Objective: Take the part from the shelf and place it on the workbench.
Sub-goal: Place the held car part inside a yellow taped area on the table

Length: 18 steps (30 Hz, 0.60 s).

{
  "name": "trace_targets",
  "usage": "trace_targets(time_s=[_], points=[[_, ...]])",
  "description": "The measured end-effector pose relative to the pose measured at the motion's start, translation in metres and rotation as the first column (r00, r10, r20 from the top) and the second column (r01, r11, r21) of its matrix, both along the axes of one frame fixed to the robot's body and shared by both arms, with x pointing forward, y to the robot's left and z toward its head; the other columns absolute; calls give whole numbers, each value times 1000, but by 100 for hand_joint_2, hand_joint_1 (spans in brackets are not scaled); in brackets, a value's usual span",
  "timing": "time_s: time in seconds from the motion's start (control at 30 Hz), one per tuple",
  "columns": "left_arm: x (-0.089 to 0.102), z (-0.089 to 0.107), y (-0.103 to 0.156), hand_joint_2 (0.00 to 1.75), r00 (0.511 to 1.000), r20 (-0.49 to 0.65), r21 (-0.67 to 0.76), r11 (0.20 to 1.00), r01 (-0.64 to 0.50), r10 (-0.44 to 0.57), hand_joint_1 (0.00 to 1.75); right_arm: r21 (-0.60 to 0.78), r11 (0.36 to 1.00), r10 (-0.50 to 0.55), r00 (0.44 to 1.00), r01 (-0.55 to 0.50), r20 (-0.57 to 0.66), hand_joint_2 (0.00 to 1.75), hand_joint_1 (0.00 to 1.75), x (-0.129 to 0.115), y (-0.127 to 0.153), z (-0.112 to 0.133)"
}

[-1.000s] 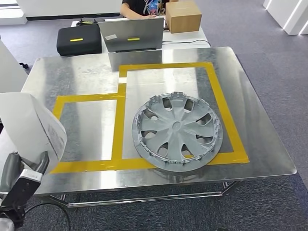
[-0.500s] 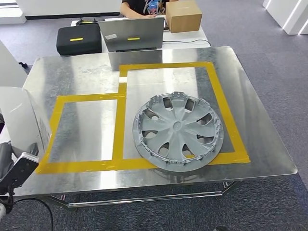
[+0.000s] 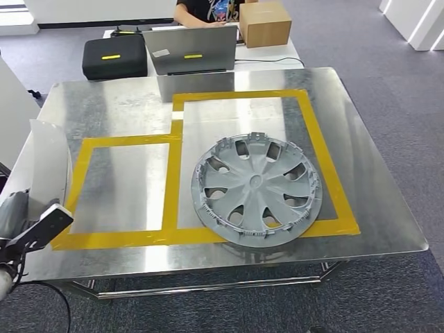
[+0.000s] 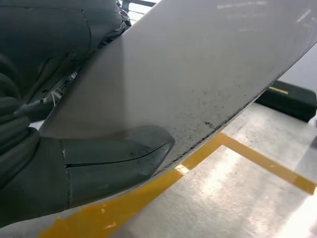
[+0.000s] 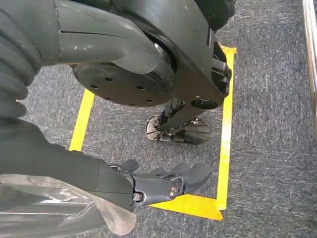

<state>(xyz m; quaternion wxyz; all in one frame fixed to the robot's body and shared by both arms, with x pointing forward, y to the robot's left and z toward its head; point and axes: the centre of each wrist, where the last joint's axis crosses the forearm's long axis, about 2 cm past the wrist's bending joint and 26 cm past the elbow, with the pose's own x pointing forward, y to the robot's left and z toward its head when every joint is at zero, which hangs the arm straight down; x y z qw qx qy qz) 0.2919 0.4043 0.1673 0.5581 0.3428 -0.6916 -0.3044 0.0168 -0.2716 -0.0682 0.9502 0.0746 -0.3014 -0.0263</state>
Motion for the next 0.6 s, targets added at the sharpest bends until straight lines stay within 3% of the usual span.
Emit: trace_targets(time_s=[0.23,0.33,0.47,0.57,0.6], points=[[60,13,-31,175,987,-129,242,962,128,-99,175,1,999,51,999,-51,7,175,0,7,-3,-2],[74,14,-48,175,980,-149,270,948,167,-130,175,-3,998,62,998,-62,10,175,0,9,-4,-2],[81,17,-57,175,976,-157,285,940,189,-149,0,-8,998,68,998,-68,5,0,0,6,-5,-3],[84,18,-61,175,974,-158,293,935,202,-161,0,-11,997,74,997,-74,6,0,0,6,-6,-3],[85,18,-62,131,974,-157,294,933,205,-164,0,-11,997,74,997,-74,5,0,0,6,-6,-3]])
